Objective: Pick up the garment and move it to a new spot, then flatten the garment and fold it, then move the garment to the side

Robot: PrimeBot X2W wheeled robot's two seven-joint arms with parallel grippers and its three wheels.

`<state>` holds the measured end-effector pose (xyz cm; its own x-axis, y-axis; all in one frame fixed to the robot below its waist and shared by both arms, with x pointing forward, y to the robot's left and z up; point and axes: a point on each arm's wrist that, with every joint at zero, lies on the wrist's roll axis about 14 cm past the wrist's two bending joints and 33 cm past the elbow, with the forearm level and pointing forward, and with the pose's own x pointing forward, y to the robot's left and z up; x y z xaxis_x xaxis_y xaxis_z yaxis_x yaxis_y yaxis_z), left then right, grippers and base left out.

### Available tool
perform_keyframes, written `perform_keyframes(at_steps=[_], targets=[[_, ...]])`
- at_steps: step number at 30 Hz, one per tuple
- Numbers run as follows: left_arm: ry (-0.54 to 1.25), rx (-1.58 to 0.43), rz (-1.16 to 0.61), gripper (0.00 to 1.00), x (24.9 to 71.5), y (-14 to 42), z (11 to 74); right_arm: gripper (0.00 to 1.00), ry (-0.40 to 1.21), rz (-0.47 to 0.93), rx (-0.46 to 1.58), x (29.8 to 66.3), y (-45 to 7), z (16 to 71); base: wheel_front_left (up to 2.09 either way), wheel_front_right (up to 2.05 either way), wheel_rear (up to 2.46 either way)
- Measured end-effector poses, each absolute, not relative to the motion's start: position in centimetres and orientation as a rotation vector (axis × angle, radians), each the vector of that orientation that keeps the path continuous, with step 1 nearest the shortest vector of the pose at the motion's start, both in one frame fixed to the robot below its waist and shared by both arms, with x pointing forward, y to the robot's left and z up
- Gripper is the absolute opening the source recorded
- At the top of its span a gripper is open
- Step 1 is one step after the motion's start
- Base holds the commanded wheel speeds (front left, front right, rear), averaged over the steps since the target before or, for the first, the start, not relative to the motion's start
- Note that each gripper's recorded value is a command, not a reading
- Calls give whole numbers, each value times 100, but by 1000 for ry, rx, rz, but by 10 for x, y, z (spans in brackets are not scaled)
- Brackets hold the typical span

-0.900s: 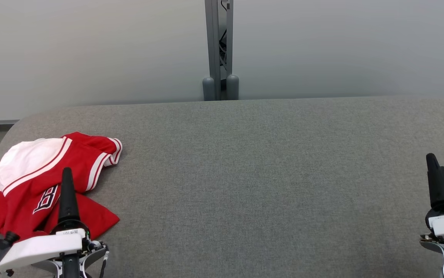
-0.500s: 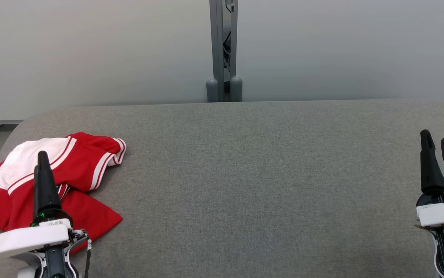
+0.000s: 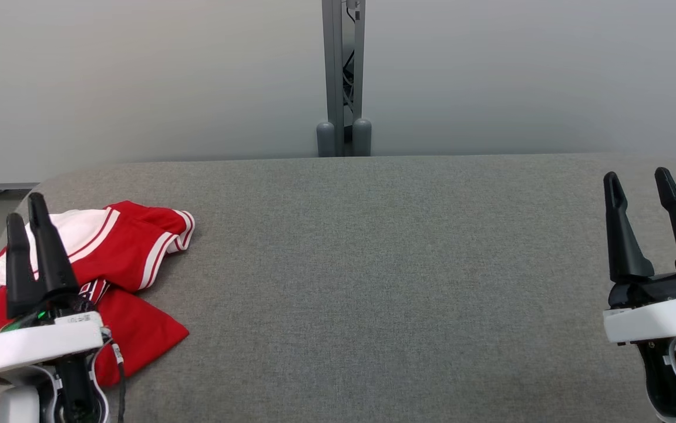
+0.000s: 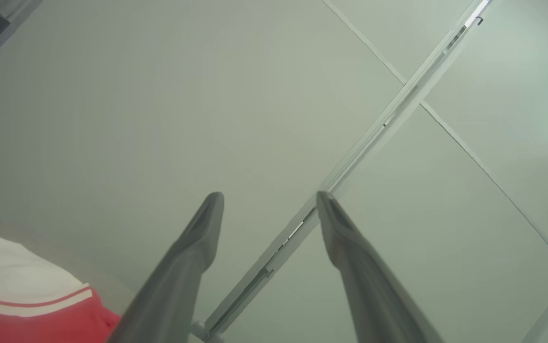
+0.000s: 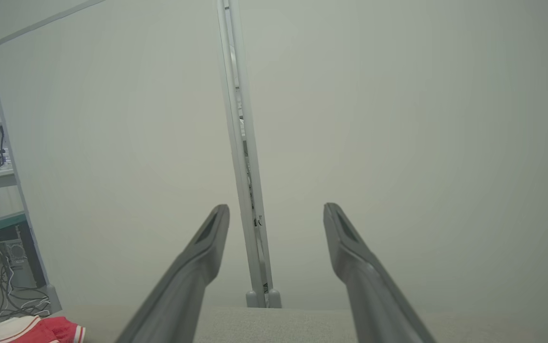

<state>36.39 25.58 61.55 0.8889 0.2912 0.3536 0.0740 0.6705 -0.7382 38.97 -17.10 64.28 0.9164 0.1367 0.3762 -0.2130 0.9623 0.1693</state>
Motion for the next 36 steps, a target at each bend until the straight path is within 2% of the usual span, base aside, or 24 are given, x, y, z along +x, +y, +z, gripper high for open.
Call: perform_keyframes(at_steps=[6,18,28,36], targets=[[-449,-650,100,100,364,223,628,100,-387,168,174,387,-167,641,0,0,0],[-341,-372,42,100,366,164,606,100,-343,116,117,383,-173,615,0,0,0],[-223,-282,38,100,370,148,567,100,-264,82,119,382,-179,582,0,0,0],[-133,-260,29,100,370,147,536,100,-196,117,67,381,-165,556,0,0,0]])
